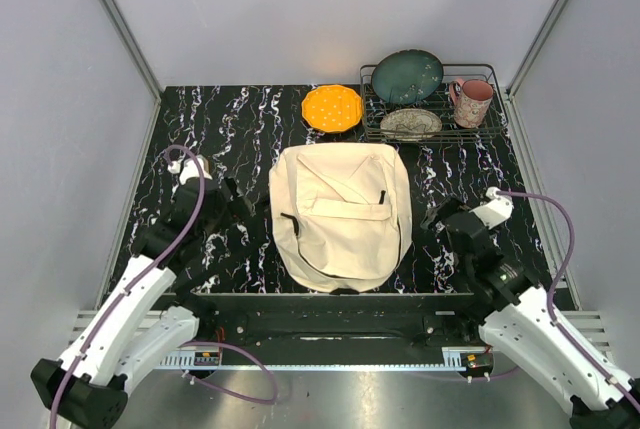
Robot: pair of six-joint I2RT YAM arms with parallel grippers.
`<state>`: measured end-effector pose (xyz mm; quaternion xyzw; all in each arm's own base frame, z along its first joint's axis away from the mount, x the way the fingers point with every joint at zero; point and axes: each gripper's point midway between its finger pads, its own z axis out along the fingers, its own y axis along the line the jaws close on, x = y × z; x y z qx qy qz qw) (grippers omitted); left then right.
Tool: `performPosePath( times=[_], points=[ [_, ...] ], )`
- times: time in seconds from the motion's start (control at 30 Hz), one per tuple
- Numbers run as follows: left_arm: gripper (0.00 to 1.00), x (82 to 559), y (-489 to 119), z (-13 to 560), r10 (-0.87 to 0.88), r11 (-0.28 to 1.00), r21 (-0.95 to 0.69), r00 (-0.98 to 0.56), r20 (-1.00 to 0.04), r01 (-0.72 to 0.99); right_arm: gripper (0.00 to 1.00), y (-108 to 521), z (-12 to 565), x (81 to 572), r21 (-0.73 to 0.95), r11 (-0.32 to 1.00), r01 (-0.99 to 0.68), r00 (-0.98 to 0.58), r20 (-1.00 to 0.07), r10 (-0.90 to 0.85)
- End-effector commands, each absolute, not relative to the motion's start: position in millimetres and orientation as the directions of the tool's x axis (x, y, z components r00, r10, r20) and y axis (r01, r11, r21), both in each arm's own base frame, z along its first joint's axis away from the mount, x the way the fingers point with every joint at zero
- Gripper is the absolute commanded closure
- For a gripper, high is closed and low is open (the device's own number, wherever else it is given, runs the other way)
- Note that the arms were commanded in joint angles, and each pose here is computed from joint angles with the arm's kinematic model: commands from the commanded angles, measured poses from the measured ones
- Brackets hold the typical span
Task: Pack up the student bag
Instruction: Reset both arms
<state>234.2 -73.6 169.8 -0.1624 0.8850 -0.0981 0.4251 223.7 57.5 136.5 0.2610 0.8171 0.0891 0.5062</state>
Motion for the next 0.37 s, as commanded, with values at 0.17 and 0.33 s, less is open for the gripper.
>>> performPosePath(
  times=[0.17,0.33],
  points=[
    [0.01,226,-60,182,-0.376,0.927,-0.314,-0.517,-0.769,-0.205,0.00,22,182,241,0.256,0.888,0.382,-0.190,-0.918,0.347],
    [0.01,220,-57,190,-0.392,0.920,-0.342,-0.479,-0.785,-0.193,0.00,20,181,251,0.158,0.894,0.418,-0.220,-0.938,0.269]
  ],
)
